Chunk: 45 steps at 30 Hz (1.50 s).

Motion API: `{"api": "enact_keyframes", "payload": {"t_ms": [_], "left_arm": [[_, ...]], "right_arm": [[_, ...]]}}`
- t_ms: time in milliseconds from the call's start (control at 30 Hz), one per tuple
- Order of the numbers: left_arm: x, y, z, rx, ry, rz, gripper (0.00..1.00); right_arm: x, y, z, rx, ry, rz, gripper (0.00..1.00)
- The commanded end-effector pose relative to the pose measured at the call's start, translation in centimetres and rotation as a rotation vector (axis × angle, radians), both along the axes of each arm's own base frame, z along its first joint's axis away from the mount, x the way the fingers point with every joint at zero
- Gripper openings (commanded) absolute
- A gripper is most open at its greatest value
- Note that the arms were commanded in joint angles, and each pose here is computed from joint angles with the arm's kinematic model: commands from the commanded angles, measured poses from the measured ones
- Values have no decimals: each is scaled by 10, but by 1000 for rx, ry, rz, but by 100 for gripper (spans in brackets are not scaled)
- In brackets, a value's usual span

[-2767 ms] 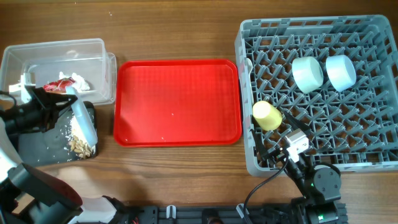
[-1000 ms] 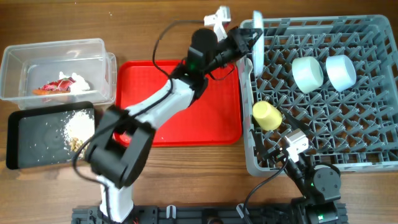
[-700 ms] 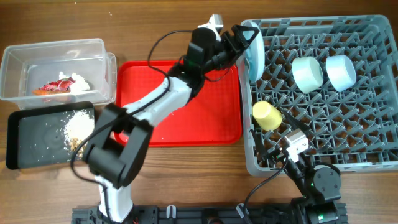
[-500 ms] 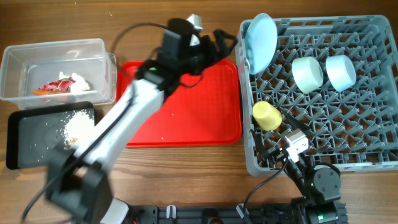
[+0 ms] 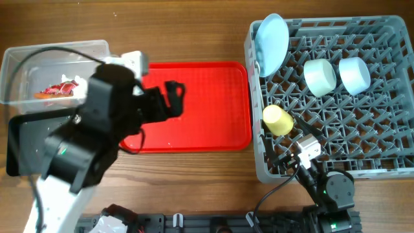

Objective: Sort waste into correct bins and load items into the dishwasher rack

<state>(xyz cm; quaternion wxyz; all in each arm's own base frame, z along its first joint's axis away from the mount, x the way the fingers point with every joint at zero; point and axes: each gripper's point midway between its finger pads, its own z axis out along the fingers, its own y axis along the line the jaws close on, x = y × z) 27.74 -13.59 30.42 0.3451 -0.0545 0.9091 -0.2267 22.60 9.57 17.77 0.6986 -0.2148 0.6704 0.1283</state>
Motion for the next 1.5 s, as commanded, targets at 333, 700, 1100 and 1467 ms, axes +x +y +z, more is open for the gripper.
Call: {"api": "enact_keyframes", "payload": {"t_ms": [333,700,1100,1467], "left_arm": [[-17,106,-33,152,-558,168,100],[-40,108,-153,141,-633,177,100],[-36,109,-144,137,-709,184,100],[-36,109,-144,137,-709,184,100]], "right_arm": [[-1,1,2,-3,-13,9,100],[-1,1,2,-3,-13,9,100],[-1,1,2,-3,-13,9,100],[-1,1,2,-3,-13,9,100]]}}
